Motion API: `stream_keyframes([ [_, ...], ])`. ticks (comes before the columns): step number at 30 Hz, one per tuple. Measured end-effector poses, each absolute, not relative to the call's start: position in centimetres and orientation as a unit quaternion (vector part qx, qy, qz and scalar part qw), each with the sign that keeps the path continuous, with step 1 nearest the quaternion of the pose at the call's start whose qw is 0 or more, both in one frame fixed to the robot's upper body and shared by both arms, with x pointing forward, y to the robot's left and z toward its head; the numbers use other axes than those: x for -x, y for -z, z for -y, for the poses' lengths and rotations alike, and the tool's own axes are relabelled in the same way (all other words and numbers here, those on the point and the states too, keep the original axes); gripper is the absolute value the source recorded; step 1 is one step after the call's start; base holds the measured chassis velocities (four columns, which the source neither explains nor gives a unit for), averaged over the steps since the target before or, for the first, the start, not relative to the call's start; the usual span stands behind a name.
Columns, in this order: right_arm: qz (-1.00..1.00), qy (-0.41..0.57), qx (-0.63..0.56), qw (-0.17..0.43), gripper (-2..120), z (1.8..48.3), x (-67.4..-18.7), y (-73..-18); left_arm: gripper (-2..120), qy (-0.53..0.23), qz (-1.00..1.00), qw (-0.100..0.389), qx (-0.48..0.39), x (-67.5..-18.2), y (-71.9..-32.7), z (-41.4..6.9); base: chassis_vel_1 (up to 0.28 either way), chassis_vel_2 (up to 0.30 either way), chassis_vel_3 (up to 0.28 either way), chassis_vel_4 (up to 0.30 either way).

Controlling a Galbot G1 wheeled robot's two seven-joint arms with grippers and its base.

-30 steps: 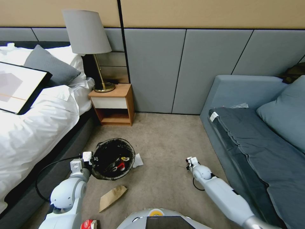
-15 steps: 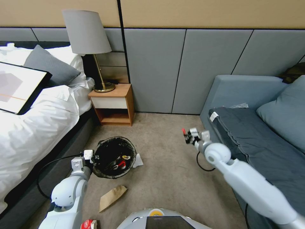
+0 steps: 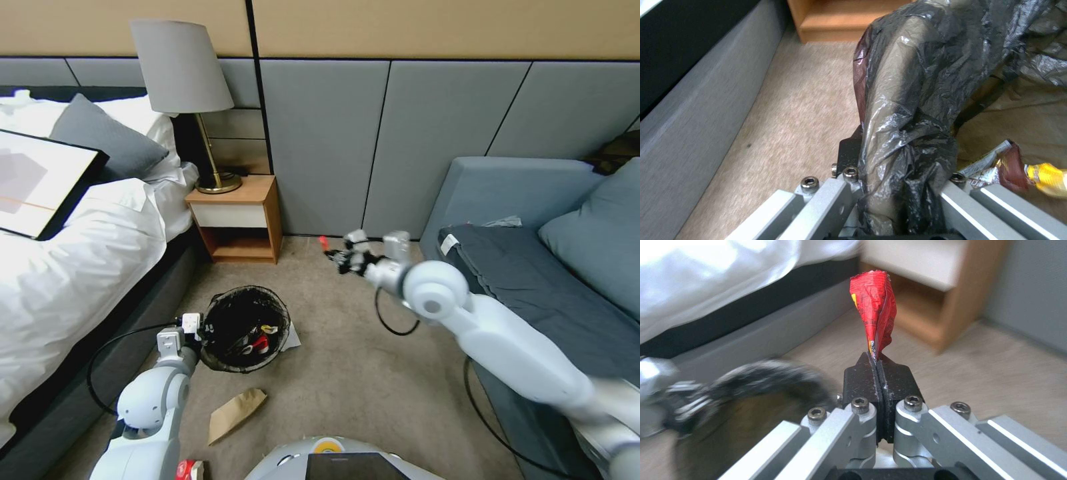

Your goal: Pick up the trash bin, then pick up the garbage from the floor and place it into the trash bin.

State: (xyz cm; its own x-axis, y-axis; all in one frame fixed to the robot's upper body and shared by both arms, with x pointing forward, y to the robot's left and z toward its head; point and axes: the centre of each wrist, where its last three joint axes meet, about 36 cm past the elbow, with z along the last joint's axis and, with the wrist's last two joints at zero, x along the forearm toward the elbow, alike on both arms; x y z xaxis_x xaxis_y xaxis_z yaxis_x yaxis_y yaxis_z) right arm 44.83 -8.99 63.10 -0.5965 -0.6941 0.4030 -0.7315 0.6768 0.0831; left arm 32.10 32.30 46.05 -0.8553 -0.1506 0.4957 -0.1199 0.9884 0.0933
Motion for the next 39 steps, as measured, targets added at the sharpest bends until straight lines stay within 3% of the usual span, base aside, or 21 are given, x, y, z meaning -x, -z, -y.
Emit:
stream_keyframes([
  [15,0.848,-0.069,-0.443,0.282,0,2.1,-43.2,-58.5,0,0.026,0.96,0.267,-0.076,-32.5,-45.4,-32.7,0.0,0.0,0.0,0.0],
  [39,0.82,-0.064,-0.467,0.324,0,-0.5,-42.0,-57.4,0,0.023,0.957,0.278,-0.08,-33.0,-44.4,-33.2,0.0,0.0,0.0,0.0],
])
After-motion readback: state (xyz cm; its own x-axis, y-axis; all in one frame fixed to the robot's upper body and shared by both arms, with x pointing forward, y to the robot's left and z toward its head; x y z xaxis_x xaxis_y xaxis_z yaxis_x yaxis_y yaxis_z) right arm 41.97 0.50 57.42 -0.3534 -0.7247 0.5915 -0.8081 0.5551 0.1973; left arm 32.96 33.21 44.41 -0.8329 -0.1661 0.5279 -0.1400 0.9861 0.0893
